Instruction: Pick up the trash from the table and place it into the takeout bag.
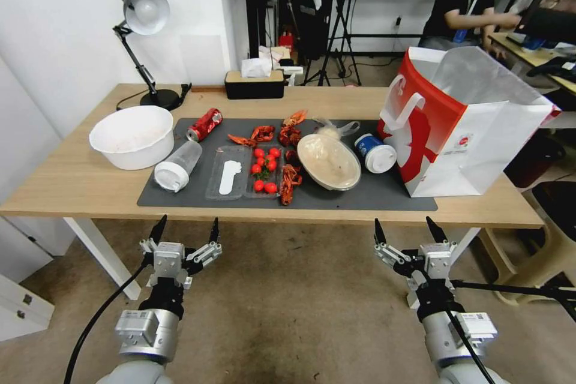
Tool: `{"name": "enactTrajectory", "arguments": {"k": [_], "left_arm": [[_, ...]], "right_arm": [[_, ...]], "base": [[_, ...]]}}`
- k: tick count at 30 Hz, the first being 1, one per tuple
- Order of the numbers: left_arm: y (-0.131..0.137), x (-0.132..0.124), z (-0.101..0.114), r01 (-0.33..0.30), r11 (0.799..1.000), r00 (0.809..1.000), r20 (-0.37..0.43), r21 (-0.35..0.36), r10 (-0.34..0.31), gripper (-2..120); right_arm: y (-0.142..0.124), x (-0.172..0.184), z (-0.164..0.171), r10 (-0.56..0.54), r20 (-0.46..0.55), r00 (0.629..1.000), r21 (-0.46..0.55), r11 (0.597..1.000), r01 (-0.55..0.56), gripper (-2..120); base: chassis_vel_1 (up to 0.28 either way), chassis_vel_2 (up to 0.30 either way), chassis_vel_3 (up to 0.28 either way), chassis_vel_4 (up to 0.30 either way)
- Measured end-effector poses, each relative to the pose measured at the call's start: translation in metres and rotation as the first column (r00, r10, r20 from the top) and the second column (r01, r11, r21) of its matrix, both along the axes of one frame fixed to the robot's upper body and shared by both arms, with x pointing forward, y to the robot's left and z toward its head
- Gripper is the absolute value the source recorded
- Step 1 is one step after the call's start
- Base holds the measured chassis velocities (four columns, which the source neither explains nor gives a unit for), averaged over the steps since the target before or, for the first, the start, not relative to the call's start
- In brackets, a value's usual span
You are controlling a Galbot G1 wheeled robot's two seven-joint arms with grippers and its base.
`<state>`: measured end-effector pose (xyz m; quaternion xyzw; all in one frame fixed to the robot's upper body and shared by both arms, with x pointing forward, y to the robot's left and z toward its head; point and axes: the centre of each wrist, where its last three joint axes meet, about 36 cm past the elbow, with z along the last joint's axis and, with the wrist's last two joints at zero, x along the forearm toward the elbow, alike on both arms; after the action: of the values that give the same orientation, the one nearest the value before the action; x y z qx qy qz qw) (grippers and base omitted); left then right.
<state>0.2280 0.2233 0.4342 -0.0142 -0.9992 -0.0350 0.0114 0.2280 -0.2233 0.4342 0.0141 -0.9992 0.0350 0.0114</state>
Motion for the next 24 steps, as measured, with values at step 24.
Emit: {"name": "enactTrajectory", "arguments": {"k": [24], "left_arm": [[0.0013, 0.0019, -0.0003, -0.01, 1.0, 1.0, -0.019, -0.016, 0.01, 100]], "right_arm": [[-0.0049, -0.0008, 0.0, -0.005, -0.048, 0.999, -0.002, 1.0, 0.005, 100]], "base": [[0.0, 0.0, 0.0, 0.0]]}}
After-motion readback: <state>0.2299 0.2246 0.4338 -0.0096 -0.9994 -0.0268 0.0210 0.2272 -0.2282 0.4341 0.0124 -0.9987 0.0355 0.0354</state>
